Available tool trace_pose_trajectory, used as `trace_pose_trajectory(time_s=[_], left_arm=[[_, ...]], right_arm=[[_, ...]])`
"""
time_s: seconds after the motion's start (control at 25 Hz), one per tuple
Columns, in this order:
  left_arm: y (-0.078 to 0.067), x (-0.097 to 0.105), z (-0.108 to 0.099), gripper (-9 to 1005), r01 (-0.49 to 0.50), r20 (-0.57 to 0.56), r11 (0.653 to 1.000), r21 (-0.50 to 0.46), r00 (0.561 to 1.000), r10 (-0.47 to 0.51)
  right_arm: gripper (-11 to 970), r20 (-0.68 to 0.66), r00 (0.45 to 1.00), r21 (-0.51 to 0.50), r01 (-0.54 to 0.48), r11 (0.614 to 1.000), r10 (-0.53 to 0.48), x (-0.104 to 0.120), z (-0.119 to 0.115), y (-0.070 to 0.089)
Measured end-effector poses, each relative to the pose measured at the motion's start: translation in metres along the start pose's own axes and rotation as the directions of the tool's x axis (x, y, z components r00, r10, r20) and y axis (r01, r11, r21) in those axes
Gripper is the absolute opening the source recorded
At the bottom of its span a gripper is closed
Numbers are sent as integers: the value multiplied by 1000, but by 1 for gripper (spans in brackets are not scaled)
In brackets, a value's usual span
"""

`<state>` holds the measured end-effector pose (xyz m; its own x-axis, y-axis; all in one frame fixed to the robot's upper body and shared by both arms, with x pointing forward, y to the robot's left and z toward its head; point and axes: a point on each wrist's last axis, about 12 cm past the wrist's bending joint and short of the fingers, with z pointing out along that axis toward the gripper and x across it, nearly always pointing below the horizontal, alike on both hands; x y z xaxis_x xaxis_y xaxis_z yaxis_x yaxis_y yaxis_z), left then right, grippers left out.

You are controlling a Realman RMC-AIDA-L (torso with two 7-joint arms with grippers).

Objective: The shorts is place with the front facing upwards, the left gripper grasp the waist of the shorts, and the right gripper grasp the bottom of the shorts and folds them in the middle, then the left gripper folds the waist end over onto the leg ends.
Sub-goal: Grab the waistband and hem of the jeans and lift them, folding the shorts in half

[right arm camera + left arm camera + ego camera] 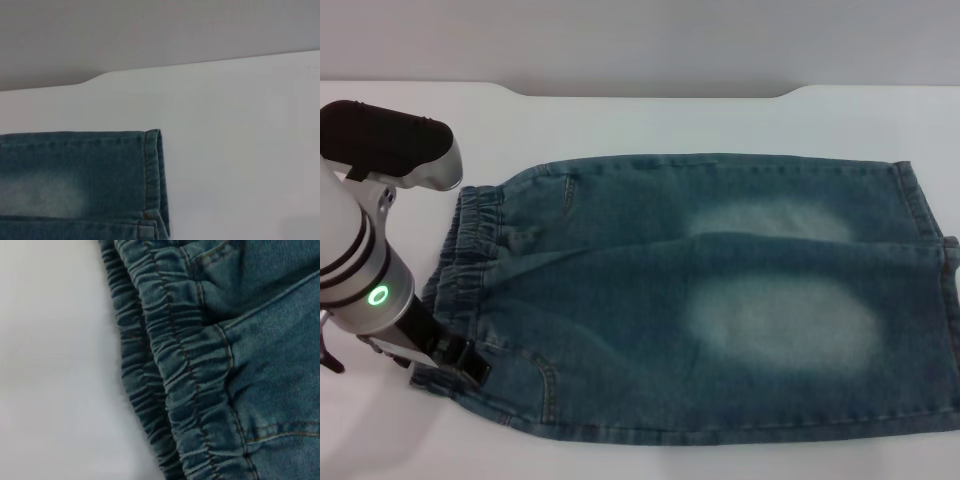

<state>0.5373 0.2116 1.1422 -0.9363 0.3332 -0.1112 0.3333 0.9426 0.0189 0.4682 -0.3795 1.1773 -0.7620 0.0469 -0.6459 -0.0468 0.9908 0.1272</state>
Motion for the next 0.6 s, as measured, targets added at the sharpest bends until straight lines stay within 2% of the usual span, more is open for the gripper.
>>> trace_pose_trajectory(time_s=[0.32,0.56,0.6], left_arm=[[-2,1,11,836,5,-12,1000,31,1000,-5],[1,4,10,821,7,-8,1000,23,1000,-6],[1,4,10,776,2,-9,1000,17,1000,-2]], right_arm=[[567,12,1000,1,22,1000,-22,-4,-5,4],[566,19,999,3,33,999,-33,-6,-10,7],[566,17,999,2,33,999,-33,-6,-10,7]])
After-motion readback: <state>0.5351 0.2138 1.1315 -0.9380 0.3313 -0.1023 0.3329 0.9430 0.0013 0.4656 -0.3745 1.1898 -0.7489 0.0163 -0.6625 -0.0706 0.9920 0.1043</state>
